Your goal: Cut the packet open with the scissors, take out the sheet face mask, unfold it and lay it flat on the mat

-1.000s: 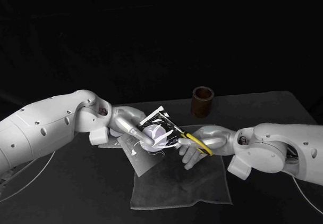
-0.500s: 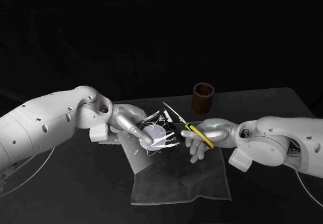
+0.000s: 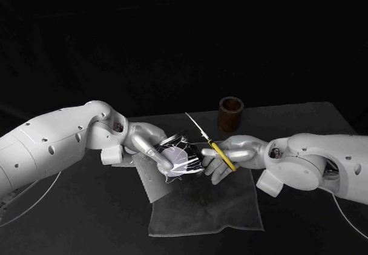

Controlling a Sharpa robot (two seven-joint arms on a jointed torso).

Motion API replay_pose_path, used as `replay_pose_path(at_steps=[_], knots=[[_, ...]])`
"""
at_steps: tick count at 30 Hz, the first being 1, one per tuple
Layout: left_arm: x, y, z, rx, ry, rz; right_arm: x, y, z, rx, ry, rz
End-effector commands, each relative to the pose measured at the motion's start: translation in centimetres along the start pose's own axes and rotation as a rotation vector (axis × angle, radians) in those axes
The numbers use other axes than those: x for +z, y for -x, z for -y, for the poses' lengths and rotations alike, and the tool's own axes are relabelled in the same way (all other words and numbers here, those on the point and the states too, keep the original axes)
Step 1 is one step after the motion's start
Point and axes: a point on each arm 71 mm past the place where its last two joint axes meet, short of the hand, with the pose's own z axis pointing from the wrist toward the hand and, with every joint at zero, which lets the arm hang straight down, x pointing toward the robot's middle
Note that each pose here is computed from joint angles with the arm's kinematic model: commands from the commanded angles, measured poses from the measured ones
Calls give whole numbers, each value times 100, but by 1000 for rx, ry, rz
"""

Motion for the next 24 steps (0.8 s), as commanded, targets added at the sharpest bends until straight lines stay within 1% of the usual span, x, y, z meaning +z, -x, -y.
replay_pose_path(at_steps=[1, 7, 15, 19, 24], knots=[[5, -16, 6, 8, 4, -23, -16, -44, -21, -8, 22, -39], [-3, -10, -1, 7, 5, -20, -103, -110, 43, -4, 6, -81], [-17, 0, -16, 4, 9, -13, -253, -233, 222, 22, -35, -132], [-20, 0, -21, 6, 11, -12, -285, -279, 282, 30, -49, -152], [-19, -6, -21, 10, 15, -14, -289, -302, 332, 39, -63, -169]])
